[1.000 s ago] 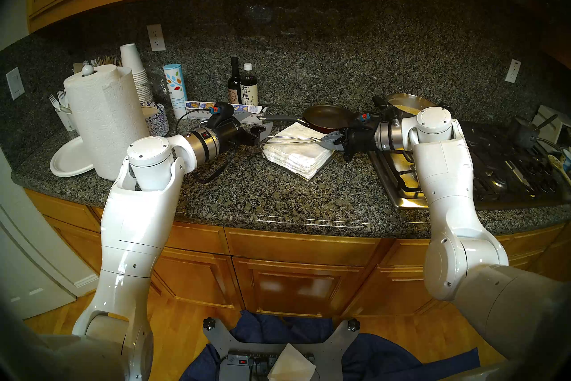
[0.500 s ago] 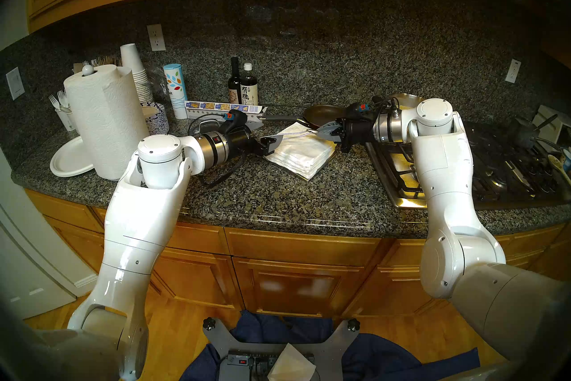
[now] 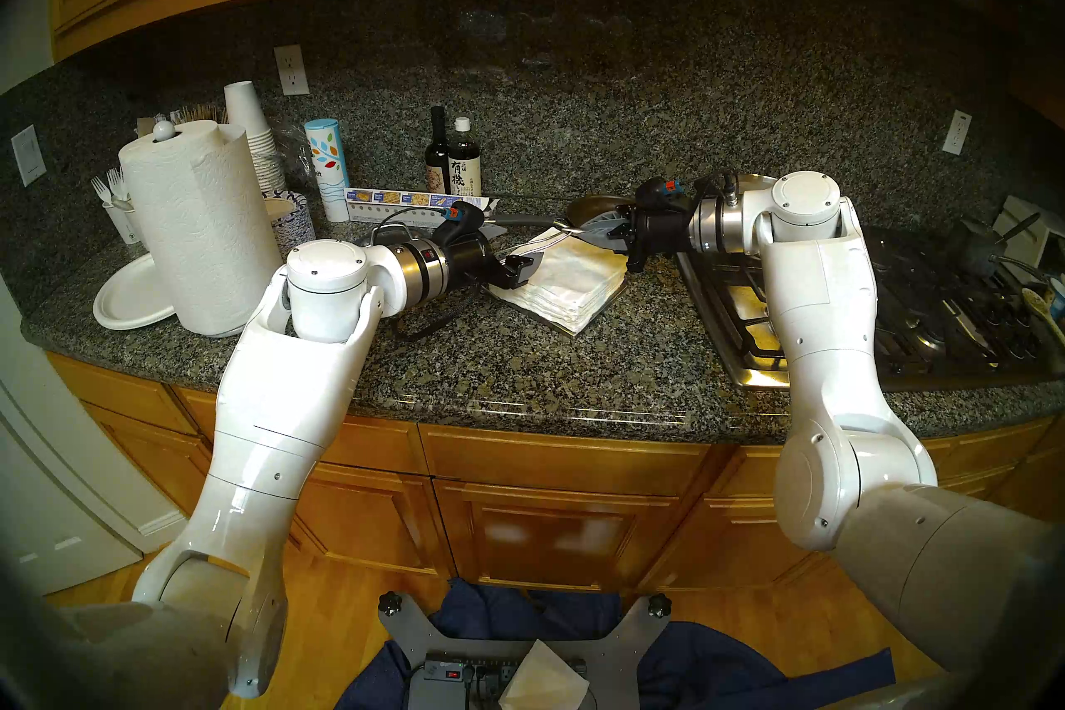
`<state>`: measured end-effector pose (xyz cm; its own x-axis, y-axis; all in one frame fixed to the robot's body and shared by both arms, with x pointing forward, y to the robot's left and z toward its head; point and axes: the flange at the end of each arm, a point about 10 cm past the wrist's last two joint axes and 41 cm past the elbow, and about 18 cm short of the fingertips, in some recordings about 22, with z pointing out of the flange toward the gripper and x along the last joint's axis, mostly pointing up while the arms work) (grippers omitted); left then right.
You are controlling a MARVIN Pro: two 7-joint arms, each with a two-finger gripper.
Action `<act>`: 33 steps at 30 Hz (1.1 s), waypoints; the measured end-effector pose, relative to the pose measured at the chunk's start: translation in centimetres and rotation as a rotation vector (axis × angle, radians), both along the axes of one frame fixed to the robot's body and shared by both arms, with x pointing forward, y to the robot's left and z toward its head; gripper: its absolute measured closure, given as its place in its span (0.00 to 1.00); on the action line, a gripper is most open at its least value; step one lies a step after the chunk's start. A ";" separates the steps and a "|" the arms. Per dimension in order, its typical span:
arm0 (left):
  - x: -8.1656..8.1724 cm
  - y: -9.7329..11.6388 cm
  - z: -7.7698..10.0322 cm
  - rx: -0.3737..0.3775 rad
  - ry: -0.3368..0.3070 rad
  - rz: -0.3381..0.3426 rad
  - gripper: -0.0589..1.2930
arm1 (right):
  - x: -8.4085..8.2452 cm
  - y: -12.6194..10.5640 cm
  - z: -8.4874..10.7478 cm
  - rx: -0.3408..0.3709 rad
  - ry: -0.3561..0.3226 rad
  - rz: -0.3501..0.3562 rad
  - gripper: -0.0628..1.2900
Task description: Take napkin out of napkin holder
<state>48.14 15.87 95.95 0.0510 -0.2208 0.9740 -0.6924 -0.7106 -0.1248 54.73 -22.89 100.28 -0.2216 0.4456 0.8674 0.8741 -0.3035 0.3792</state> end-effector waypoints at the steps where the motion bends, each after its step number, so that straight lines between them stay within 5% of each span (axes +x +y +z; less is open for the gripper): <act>1: 0.0 -0.1 0.0 0.003 -0.002 0.000 0.04 | 0.0 0.1 0.1 0.001 -0.002 0.001 0.80; 11: 0.8 -1.4 0.0 0.069 -0.037 0.034 0.04 | 0.3 1.0 1.0 0.009 -0.027 0.023 0.80; 24: 1.9 -2.3 -0.3 0.190 -0.148 0.182 0.04 | 0.4 2.0 1.7 0.017 -0.049 0.047 0.80; 33: 1.8 -2.5 0.0 0.204 -0.206 0.237 0.04 | 0.3 2.0 2.2 0.019 -0.059 0.044 0.77</act>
<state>49.92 13.33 95.93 -0.0685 -0.4170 0.9063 -0.4576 -0.7941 -0.4000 55.07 -20.90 102.48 -0.2917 0.4174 0.8606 0.8632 -0.2727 0.4248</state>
